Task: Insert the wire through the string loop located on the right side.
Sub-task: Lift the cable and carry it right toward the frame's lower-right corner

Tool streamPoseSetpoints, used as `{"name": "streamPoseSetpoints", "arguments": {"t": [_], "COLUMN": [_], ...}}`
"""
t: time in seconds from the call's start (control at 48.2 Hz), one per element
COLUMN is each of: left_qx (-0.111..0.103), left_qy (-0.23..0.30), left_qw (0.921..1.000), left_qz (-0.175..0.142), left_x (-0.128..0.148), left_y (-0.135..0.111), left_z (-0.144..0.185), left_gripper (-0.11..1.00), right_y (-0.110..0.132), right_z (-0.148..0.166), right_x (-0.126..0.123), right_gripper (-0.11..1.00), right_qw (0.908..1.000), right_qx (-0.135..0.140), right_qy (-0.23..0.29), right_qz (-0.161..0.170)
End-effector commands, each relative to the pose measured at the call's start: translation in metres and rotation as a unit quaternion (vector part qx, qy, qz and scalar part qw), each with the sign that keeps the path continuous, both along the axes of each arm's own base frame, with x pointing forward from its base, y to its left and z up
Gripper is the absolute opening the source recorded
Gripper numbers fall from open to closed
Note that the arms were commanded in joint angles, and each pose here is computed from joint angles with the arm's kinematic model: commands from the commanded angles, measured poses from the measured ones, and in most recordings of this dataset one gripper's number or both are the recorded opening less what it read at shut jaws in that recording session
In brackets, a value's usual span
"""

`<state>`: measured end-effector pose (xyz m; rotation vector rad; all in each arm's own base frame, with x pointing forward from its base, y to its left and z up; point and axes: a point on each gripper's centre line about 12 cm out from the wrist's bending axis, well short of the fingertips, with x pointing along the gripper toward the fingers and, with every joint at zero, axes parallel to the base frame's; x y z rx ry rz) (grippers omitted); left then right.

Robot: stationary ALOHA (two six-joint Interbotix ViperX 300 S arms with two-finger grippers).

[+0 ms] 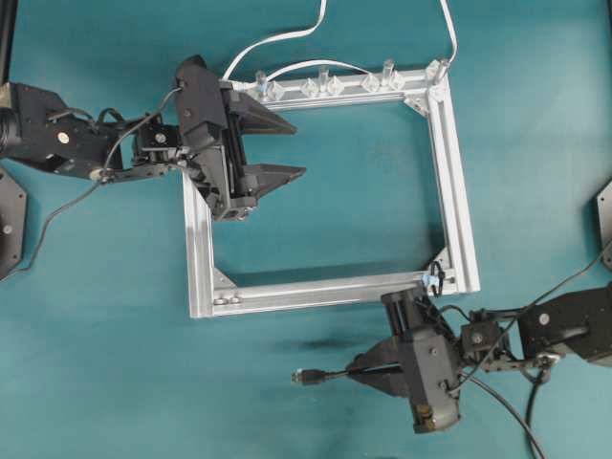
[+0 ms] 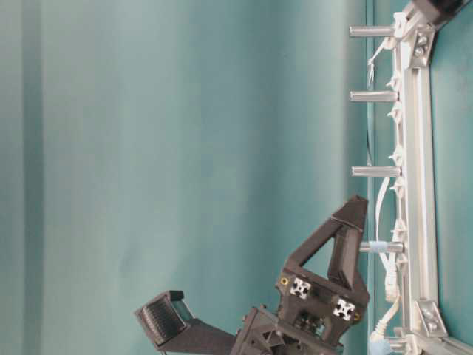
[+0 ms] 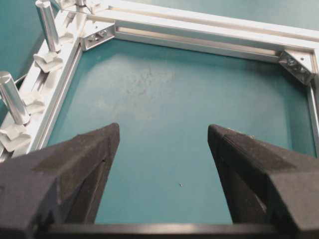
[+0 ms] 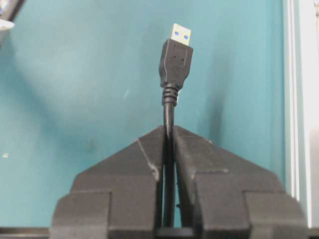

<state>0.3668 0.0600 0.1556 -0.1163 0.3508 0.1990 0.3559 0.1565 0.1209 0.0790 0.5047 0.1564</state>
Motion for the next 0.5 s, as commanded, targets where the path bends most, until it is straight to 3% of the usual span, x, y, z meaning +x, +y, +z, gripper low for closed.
{"name": "streamPoseSetpoints", "arguments": {"t": [0.0,0.477], "left_qx": [0.001,0.001], "left_qy": [-0.021,-0.02], "left_qw": [0.9998,0.9998], "left_qz": [-0.001,-0.001], "left_x": [0.0018,0.0014], "left_y": [-0.0009,-0.001], "left_z": [0.0137,0.0132], "left_gripper": [0.77,0.77], "right_y": [0.0016,0.0019], "right_z": [0.0211,0.024], "right_x": [0.003,-0.0027], "right_gripper": [0.06,0.06], "right_qw": [0.9997,0.9998], "right_qx": [0.013,0.015], "right_qy": [-0.022,-0.008], "right_qz": [0.002,0.012]}}
